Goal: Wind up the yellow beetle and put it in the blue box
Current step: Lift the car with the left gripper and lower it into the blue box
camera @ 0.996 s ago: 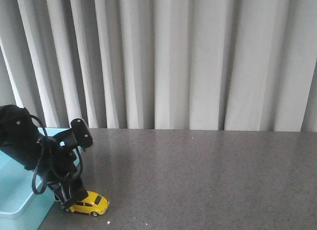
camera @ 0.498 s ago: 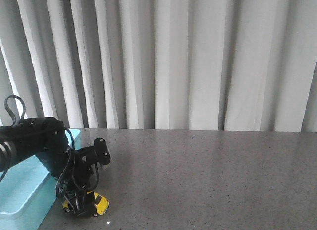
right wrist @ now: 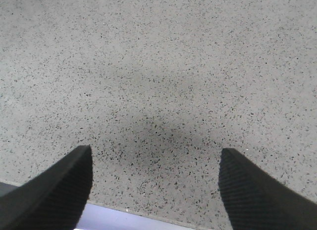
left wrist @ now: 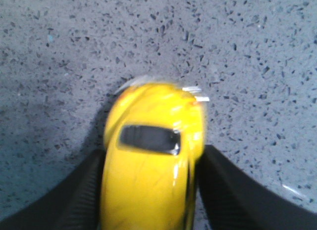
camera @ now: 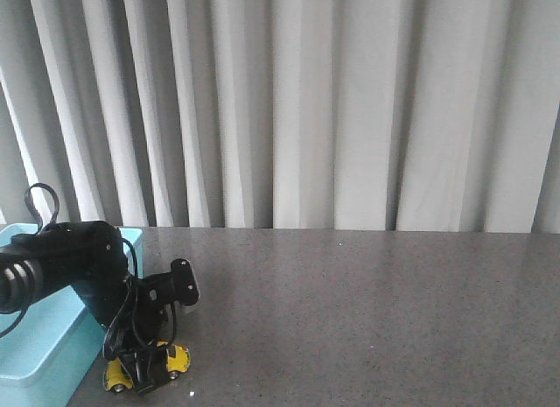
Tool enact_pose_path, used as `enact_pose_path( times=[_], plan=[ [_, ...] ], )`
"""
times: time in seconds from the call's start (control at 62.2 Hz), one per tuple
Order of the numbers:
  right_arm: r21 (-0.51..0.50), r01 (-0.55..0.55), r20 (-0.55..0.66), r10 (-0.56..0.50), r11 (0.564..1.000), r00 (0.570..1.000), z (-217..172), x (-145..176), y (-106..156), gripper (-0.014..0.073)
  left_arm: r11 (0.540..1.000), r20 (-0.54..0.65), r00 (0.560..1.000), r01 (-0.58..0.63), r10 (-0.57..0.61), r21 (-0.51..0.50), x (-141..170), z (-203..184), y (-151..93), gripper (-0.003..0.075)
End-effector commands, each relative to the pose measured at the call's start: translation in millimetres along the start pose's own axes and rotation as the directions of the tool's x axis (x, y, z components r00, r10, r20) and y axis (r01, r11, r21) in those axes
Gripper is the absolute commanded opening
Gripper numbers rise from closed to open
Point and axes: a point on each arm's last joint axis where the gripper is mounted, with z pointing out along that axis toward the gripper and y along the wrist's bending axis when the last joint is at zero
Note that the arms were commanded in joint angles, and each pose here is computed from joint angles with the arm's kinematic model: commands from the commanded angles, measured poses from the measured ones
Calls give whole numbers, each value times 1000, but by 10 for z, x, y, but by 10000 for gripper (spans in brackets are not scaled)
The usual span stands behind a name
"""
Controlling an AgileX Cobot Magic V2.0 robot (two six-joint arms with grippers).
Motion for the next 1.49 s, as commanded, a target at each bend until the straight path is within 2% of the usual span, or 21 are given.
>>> enact_pose_path(
  times=[0.0, 0.096, 0.321, 0.562, 0.82, 1.028, 1.141, 1.286, 1.398, 1.478],
  plan=[
    [2, -2, 70, 1, 1000, 998, -50, -96, 2, 515, 999, 90, 996, 8, -4, -48, -122, -327, -12, 262],
    [2, -2, 70, 1, 1000, 998, -50, -96, 2, 515, 999, 104, 994, 19, -16, -28, -135, -327, -29, 227],
    [2, -2, 70, 1, 1000, 998, -50, -96, 2, 515, 998, 192, 980, 57, -55, -5, -211, -512, -91, 231],
    [2, -2, 70, 1, 1000, 998, -50, -96, 2, 515, 994, 316, 945, 105, -87, -40, -275, -1052, -224, 231],
    [2, -2, 70, 1, 1000, 998, -50, -96, 2, 515, 951, 389, 896, 280, -212, -128, -59, -1705, -264, 231],
    [2, -2, 70, 1, 1000, 998, -50, -96, 2, 515, 854, 391, 845, 470, -364, -222, 360, -1966, -49, 231],
    [2, -2, 70, 1, 1000, 998, -50, -96, 2, 515, 775, 401, 788, 584, -468, -242, 590, -1980, 121, 231],
    [2, -2, 70, 1, 1000, 998, -50, -96, 2, 515, 656, 434, 693, 708, -575, -261, 876, -1914, 376, 231],
    [2, -2, 70, 1, 1000, 998, -50, -96, 2, 515, 597, 441, 638, 763, -632, -249, 1017, -1799, 523, 231],
    [2, -2, 70, 1, 1000, 998, -50, -96, 2, 515, 581, 431, 624, 776, -652, -245, 1076, -1668, 619, 231]
  ],
)
